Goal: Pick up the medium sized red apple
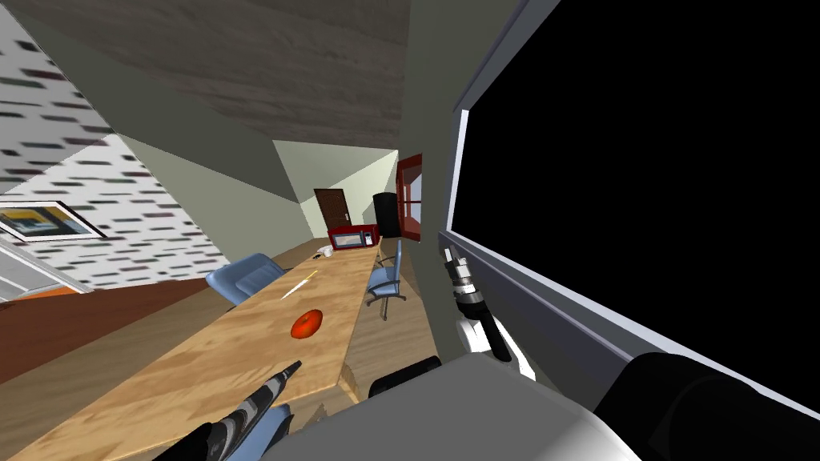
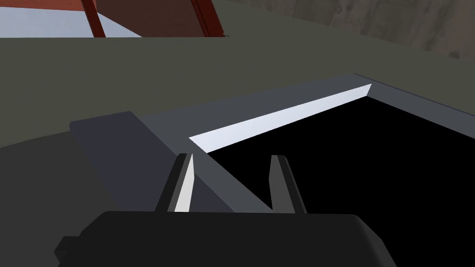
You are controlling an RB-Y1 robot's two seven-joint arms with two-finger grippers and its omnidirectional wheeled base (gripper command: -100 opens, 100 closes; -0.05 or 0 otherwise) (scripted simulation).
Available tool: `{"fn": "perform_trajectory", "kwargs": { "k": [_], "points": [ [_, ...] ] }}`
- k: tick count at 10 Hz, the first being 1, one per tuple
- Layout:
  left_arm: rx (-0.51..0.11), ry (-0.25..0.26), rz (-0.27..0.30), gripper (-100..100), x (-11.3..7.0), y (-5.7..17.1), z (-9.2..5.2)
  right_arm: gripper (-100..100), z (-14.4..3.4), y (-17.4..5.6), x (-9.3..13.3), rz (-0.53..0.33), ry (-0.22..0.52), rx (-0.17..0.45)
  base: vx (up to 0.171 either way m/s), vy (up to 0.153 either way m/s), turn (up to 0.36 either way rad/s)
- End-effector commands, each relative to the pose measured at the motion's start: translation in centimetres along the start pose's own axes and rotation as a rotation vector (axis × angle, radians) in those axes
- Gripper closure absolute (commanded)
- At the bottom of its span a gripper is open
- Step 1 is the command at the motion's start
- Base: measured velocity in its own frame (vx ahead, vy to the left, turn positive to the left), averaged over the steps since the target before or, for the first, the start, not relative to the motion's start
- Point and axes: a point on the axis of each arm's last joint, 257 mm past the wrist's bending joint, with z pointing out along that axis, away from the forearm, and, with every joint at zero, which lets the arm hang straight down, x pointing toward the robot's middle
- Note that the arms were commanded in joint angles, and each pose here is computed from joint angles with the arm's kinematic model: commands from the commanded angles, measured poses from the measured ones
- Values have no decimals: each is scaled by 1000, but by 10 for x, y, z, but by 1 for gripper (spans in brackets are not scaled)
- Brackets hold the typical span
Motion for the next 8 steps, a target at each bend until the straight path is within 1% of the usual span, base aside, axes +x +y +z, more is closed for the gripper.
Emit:
{"fn": "perform_trajectory", "kwargs": {
  "k": [1,2,3,4,5,6,7,8],
  "points": [
    [-42,6,4,-100,-1,13,2,0,0,0,0,0,0,0,124,6,-22],
    [-96,9,12,-100,-9,28,1,0,0,0,0,0,0,0,143,0,-44],
    [-133,8,17,-100,-18,38,-1,0,0,0,0,0,0,0,236,-22,-47],
    [-151,12,17,-100,-17,42,-2,0,0,0,0,0,0,1,193,-7,-14],
    [-185,10,21,-100,-26,51,-4,0,0,0,0,1,0,1,170,-10,-9],
    [-204,14,20,-100,-25,55,-5,0,0,0,0,1,0,1,123,9,-6],
    [-245,13,21,-100,-34,65,-8,0,0,0,0,1,0,1,141,20,-7],
    [-248,14,21,-100,-34,66,-9,0,0,0,0,1,0,1,120,7,-4]
  ]
}}
